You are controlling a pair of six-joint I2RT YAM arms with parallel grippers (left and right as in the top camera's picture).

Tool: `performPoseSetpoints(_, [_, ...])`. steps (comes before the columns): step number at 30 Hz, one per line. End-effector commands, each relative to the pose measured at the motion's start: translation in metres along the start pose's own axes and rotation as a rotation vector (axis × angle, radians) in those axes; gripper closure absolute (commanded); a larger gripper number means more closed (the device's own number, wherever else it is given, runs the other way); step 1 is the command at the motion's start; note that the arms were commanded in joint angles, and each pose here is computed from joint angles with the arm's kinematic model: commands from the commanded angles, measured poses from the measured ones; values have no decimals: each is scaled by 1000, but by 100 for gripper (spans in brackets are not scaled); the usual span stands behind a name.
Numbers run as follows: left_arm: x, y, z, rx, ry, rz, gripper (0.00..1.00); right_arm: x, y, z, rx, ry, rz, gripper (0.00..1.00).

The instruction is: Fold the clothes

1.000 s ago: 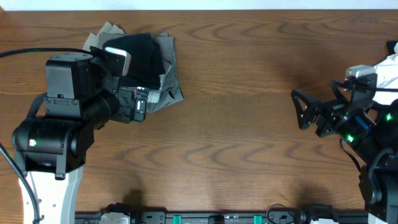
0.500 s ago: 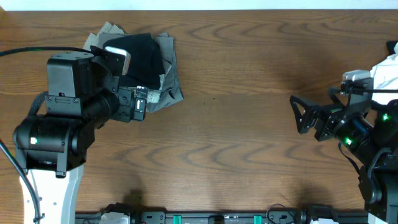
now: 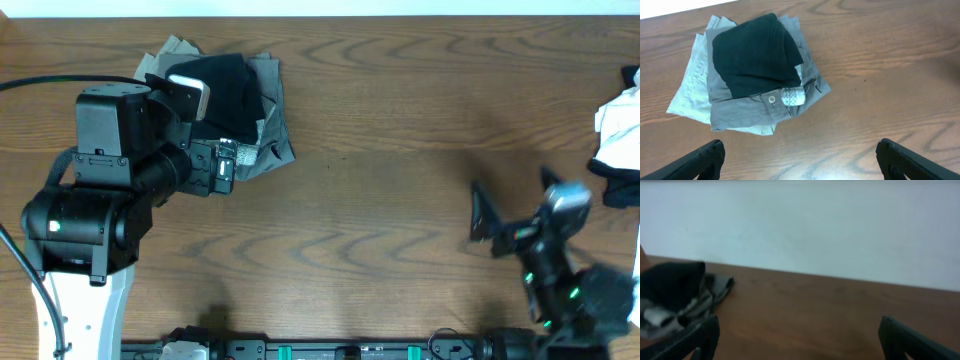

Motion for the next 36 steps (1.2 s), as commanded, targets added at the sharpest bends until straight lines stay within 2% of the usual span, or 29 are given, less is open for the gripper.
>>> performPoseSetpoints(1, [-1, -1, -3, 0, 10, 10, 2, -25, -2, 9, -3, -44, 21, 1])
performPoseSetpoints(4, [-1, -1, -3, 0, 10, 10, 2, -39, -3, 14, 2, -83, 30, 1])
performPoseSetpoints(15, [-1, -1, -3, 0, 10, 10, 2, -116, -17, -12, 9, 43, -115, 1])
performPoseSetpoints(19, [-1, -1, -3, 0, 10, 10, 2, -114, -18, -16, 18, -12, -113, 1])
performPoseSetpoints(36, [-1, -1, -3, 0, 10, 10, 2, -114, -19, -16, 14, -11, -114, 1])
Point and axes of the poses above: each gripper's point midway between its finger pads, its own z axis back along the fingers, its own y axis along the line the jaws close on, x = y × z, the point moved 4 cm from there along z, back along the fingers, and after that the axes turned 6 degrees about -z, right-handed, at the moved point
